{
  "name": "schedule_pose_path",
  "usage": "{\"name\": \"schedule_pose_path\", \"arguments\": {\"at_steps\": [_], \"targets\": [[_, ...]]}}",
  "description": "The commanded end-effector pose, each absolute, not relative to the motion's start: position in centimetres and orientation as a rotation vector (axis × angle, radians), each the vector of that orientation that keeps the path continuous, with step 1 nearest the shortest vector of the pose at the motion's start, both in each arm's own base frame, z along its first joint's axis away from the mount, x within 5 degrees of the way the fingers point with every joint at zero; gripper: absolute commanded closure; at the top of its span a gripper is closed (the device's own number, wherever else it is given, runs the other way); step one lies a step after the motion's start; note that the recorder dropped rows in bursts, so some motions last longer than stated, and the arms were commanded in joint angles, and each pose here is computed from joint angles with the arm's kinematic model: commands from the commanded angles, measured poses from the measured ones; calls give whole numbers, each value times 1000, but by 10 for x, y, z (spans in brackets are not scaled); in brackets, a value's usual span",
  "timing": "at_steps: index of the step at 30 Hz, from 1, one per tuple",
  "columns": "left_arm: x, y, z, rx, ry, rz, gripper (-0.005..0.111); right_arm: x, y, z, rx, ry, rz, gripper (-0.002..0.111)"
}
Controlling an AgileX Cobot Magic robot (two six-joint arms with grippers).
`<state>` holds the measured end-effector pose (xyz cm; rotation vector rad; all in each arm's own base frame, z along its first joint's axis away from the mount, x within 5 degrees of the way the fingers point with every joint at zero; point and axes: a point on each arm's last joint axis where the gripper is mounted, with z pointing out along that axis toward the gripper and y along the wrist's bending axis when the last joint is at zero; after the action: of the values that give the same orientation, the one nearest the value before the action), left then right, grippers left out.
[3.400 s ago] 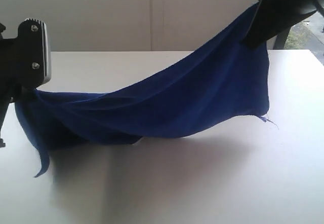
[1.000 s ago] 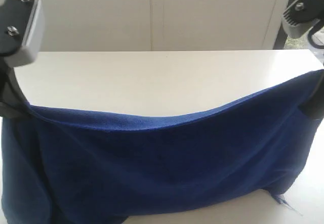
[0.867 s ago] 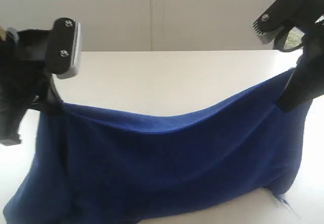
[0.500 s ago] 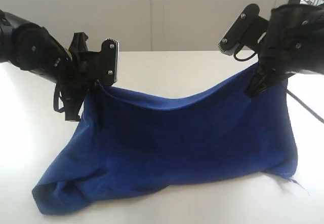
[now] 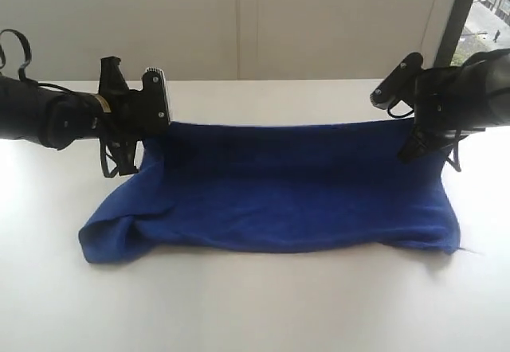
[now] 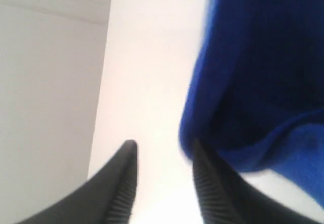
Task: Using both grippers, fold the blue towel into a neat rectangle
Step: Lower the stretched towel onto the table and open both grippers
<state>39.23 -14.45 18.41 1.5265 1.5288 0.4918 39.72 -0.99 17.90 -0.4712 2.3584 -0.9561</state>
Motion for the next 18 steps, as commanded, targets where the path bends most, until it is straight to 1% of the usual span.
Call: {"name": "schedule_pose_path", "arguments": {"at_steps": [1, 3, 8, 9, 10, 12, 14, 16, 17, 18], "targets": [[395, -143, 183, 1465, 1561, 475, 36, 403, -15, 174, -451, 2364, -974, 108], [397, -144, 186, 1437, 1545, 481, 29, 404, -14, 175, -448, 2352, -963, 108], [393, -144, 208, 1407, 1510, 501, 29, 406, -15, 178, -436, 2338, -968, 108], [391, -143, 215, 1409, 1512, 500, 29, 406, -15, 178, -433, 2341, -966, 106], [388, -142, 219, 1418, 1521, 495, 29, 406, -14, 178, -432, 2338, -964, 101], [380, -139, 231, 1415, 1581, 458, 29, 407, -14, 179, -431, 2336, -964, 86], [370, -136, 240, 1384, 1677, 388, 29, 407, -14, 181, -410, 2331, -959, 63], [359, -132, 247, 1357, 1795, 311, 29, 407, -18, 185, -358, 2329, -1010, 41], [355, -131, 251, 1346, 1825, 291, 29, 407, -21, 190, -312, 2324, -1045, 33], [350, -129, 253, 1341, 1874, 263, 29, 406, -22, 194, -266, 2317, -1071, 29]]}}
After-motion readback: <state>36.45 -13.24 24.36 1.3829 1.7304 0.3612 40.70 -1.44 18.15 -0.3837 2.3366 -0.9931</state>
